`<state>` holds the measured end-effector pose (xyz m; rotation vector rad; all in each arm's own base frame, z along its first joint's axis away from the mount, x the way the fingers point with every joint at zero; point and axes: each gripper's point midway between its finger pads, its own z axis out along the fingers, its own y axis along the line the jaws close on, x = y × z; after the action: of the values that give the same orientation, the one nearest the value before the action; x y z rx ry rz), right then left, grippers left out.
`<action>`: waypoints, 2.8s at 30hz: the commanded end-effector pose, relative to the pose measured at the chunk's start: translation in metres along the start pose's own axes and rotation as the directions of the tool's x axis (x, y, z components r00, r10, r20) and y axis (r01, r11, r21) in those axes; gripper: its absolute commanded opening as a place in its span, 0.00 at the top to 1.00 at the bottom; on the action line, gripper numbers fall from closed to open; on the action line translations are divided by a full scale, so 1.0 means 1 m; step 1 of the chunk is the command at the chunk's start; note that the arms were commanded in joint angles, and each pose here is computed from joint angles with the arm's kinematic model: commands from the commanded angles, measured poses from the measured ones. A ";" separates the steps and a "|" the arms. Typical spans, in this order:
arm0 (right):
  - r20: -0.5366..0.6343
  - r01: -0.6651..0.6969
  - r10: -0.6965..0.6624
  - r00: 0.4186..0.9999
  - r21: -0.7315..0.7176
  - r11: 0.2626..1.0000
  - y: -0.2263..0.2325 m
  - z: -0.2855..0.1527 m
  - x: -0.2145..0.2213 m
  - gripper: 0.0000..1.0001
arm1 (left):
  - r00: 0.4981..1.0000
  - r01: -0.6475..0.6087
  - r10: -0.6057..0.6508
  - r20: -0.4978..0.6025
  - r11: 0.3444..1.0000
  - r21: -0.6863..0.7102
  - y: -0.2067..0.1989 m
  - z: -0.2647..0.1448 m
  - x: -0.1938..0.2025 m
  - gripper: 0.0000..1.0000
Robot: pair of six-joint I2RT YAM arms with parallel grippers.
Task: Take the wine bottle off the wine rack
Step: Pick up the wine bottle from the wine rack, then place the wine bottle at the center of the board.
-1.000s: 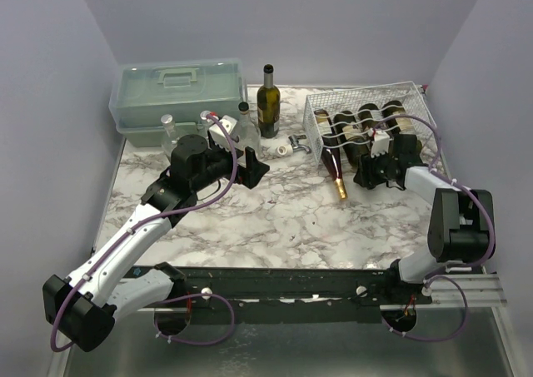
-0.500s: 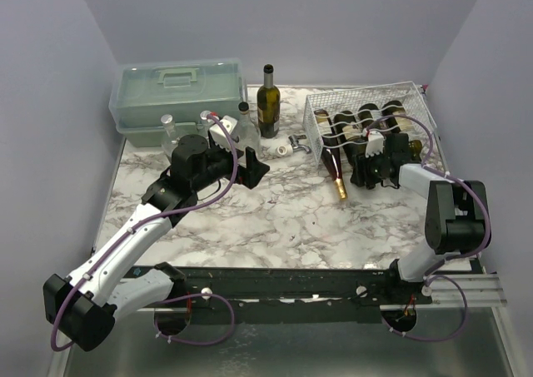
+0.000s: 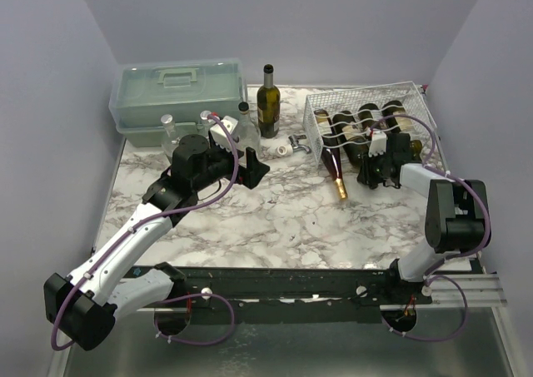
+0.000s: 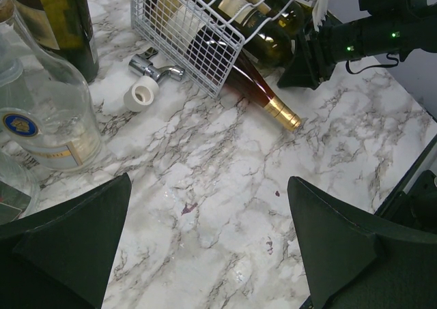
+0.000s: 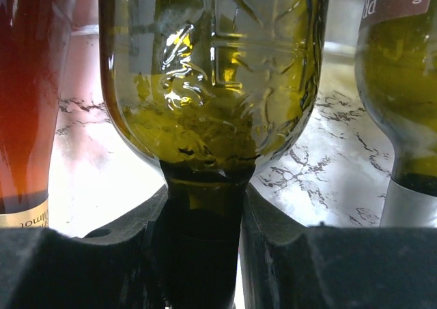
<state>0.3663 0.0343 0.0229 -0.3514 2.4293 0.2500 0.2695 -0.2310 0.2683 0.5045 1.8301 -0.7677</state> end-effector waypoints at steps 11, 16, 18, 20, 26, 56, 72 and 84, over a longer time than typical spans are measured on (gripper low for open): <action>0.081 0.056 -0.055 0.995 -0.017 0.998 0.012 -0.024 -0.024 1.00 | 1.000 -0.019 0.019 0.007 1.000 -0.019 0.004 0.001 0.000 0.01; 0.096 0.063 -0.062 0.993 -0.011 0.998 0.014 -0.034 -0.025 1.00 | 1.000 -0.023 0.023 0.009 0.999 -0.022 0.005 0.001 0.000 0.01; 0.098 0.066 -0.066 0.993 -0.006 0.998 0.014 -0.038 -0.025 1.00 | 1.000 -0.023 0.024 0.008 0.999 -0.024 0.005 0.001 0.000 0.01; 0.101 0.069 -0.069 0.992 0.008 0.998 0.013 -0.042 -0.026 1.00 | 1.000 -0.024 0.024 0.011 0.999 -0.024 0.005 0.001 -0.001 0.01; 0.102 0.086 -0.091 0.991 0.051 0.995 0.009 -0.055 -0.023 1.00 | 1.000 -0.025 0.026 0.015 0.999 -0.024 0.005 0.000 -0.002 0.01; -0.017 0.212 -0.212 0.977 0.135 0.968 0.003 -0.102 0.033 1.00 | 0.999 -0.030 0.031 0.014 0.999 -0.033 0.006 -0.001 -0.002 0.01; -0.077 0.292 -0.282 0.956 0.200 0.935 -0.005 -0.139 0.042 1.00 | 0.999 -0.035 0.035 0.014 0.999 -0.038 0.007 -0.001 -0.001 0.01; -0.089 0.337 -0.325 0.941 0.260 0.905 -0.009 -0.179 0.027 1.00 | 0.999 -0.042 0.043 0.027 0.998 -0.045 0.008 -0.004 -0.005 0.01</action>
<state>0.2204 -0.0206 0.0922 -0.6674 2.5061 -0.1569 0.2741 -0.2264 0.2668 0.4996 1.8273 -0.7239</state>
